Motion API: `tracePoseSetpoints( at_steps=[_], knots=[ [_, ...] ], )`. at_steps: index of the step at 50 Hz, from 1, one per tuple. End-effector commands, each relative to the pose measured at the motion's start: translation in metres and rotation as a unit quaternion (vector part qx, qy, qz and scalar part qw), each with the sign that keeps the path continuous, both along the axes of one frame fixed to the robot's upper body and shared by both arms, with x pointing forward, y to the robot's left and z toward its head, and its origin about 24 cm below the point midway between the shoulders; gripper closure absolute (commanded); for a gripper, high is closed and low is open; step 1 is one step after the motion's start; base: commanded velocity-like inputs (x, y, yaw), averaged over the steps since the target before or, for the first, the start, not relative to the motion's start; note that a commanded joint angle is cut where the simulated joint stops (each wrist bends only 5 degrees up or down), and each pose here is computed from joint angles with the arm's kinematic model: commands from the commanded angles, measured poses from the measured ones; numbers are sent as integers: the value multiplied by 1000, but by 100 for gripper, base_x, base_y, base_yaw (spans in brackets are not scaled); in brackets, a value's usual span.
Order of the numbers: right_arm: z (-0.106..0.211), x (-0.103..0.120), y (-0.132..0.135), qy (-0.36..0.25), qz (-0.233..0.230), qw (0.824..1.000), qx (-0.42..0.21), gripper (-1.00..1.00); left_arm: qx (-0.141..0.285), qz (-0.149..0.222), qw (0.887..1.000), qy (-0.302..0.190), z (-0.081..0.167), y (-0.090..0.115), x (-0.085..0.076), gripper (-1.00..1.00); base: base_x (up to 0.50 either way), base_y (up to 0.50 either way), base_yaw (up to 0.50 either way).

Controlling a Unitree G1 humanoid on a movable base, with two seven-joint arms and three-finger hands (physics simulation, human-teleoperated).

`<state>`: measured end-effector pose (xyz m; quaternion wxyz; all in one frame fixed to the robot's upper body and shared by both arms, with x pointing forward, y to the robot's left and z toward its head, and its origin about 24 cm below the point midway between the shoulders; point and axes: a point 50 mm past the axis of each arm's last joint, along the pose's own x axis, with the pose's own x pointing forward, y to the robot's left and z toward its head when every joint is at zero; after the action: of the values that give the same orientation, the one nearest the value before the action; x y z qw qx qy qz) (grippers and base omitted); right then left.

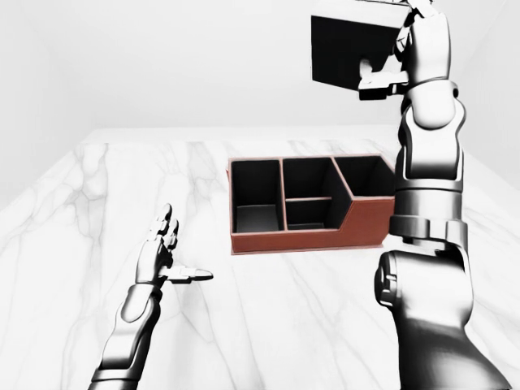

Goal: Pick up the book and place it in the right compartment of the caddy.

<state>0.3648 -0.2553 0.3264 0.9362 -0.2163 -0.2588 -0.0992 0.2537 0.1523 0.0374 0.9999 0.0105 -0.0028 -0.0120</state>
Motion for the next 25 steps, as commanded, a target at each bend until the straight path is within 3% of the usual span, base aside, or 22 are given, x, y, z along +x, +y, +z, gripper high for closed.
tracePoseSetpoints(
  at_steps=[1, 13, 25],
  knots=[
    [-3, 19, -50, 85, -81, 988, 103, 100, 1, 0, 1000, 2, 0, -1, 0, -100, 0, 0, 0],
    [-13, 17, -72, 126, -137, 975, 121, 100, 2, -1, 1000, 2, -3, 0, 2, -100, 0, 0, 0],
    [-23, 17, -78, 144, -155, 970, 115, 100, 4, -1, 1000, 1, -3, -1, 2, -100, 0, 0, 0]
  ],
)
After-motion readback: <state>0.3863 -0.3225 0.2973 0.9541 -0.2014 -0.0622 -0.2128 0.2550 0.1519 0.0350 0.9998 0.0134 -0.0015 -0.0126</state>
